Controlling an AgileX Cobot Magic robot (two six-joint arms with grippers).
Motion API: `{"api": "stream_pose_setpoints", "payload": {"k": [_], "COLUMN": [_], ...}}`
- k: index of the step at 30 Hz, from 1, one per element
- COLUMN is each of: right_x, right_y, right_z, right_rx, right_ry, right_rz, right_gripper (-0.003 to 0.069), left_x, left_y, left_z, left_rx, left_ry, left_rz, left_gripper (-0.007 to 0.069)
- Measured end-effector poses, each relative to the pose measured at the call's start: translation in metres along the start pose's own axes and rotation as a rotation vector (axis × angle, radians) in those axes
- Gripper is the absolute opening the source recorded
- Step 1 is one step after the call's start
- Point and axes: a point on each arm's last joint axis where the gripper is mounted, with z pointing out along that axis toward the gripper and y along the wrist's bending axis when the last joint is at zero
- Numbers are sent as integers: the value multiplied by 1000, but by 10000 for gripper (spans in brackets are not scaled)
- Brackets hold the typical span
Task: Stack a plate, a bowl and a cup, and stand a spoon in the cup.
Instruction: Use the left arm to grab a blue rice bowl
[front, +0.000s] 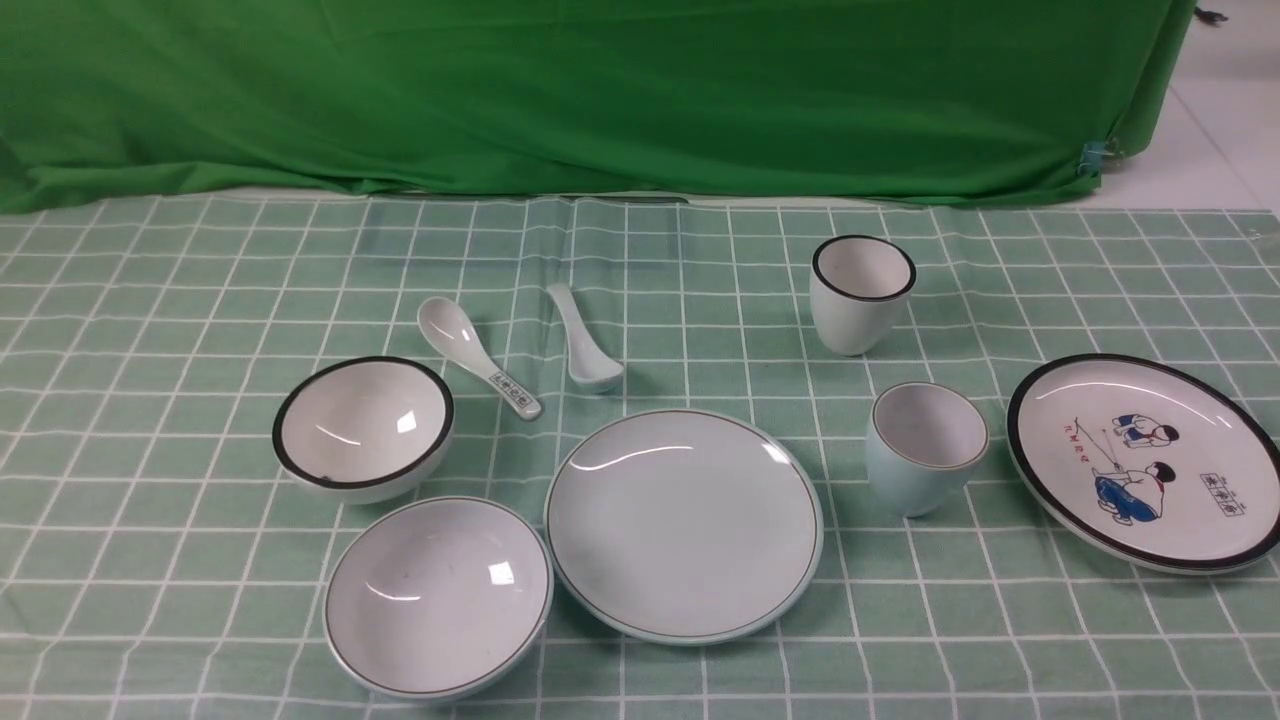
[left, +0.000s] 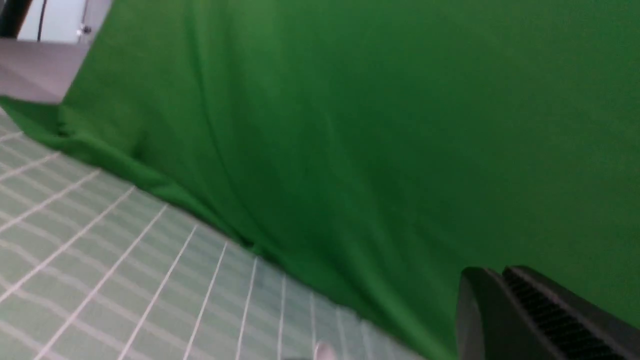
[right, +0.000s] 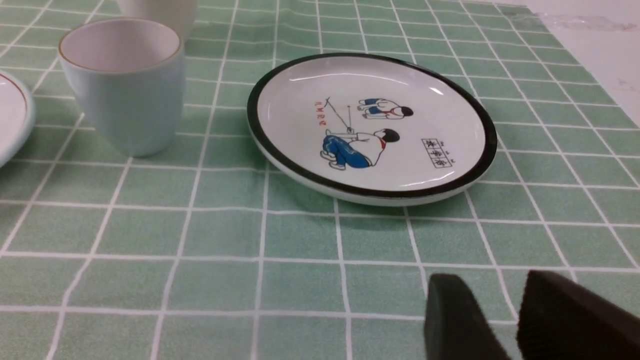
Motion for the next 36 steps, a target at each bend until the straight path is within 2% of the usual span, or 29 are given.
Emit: {"api": "stream_pose_setpoints", "payload": {"k": [3, 4, 6, 10, 12, 13, 15, 16, 17, 18, 19, 22, 23, 24, 25, 27, 28, 29, 30, 31, 33, 36], "right_x": [0, 0, 0, -1, -8, -14, -19, -27, -27, -32, -34, -38, -38, -38, -38, -39, -40, -40, -42, -61, -85, -126], "right_y": [0, 0, 0, 1, 3, 3, 3, 2, 2, 1, 1, 0, 0, -1, -1, -1, 0, 0, 1, 3, 4, 9], "right_z": [0, 0, 0, 0, 0, -1, -2, -4, -4, -6, -6, -8, -8, -8, -8, -9, -10, -10, -12, -23, -31, -33], "right_rx": [0, 0, 0, -8, -42, -58, -78, -108, -112, -134, -143, -162, -163, -166, -167, -173, -180, -179, -187, -208, -237, -302], "right_ry": [0, 0, 0, -11, -85, -143, -203, -284, -291, -338, -360, -405, -405, -407, -410, -418, -391, -368, -328, -220, -100, 90], "right_rz": [0, 0, 0, 35, 201, 292, 408, 572, 589, 684, 718, 776, 779, 790, 793, 808, 817, 817, 801, 686, 549, 364], "right_gripper": [242, 242, 242, 242, 242, 242, 242, 242, 242, 242, 242, 242, 242, 242, 242, 232, 195, 186, 148, 65, 34, 26], "left_x": [-11, -21, -30, -51, -79, -94, -105, -116, -119, -120, -117, -88, -86, -60, -54, -24, -7, -7, 4, 23, 40, 59], "left_y": [-1, -2, -3, -19, -48, -64, -77, -94, -97, -104, -106, -100, -99, -88, -85, -71, -61, -61, -55, -50, -53, -60], "left_z": [-1, -3, -5, -6, 1, 5, 12, 32, 33, 50, 62, 97, 100, 117, 121, 140, 150, 150, 155, 163, 166, 169], "left_rx": [13, 30, 55, 121, 167, 179, 174, 127, 119, 70, 32, -76, -80, -126, -140, -166, -193, -193, -207, -211, -197, -183], "left_ry": [-126, -236, -334, -376, -312, -249, -175, 6, 36, 199, 324, 727, 740, 974, 985, 1218, 1309, 1308, 1362, 1437, 1478, 1484], "left_rz": [-48, -94, -134, -160, -119, -88, -56, 7, 18, 72, 110, 190, 192, 215, 223, 224, 221, 221, 220, 247, 302, 402], "left_gripper": [17, 17, 17, 17, 17, 17, 17, 17, 17, 17, 17, 17, 17, 17, 17, 17, 17, 17, 17, 8, 3, 1]}}
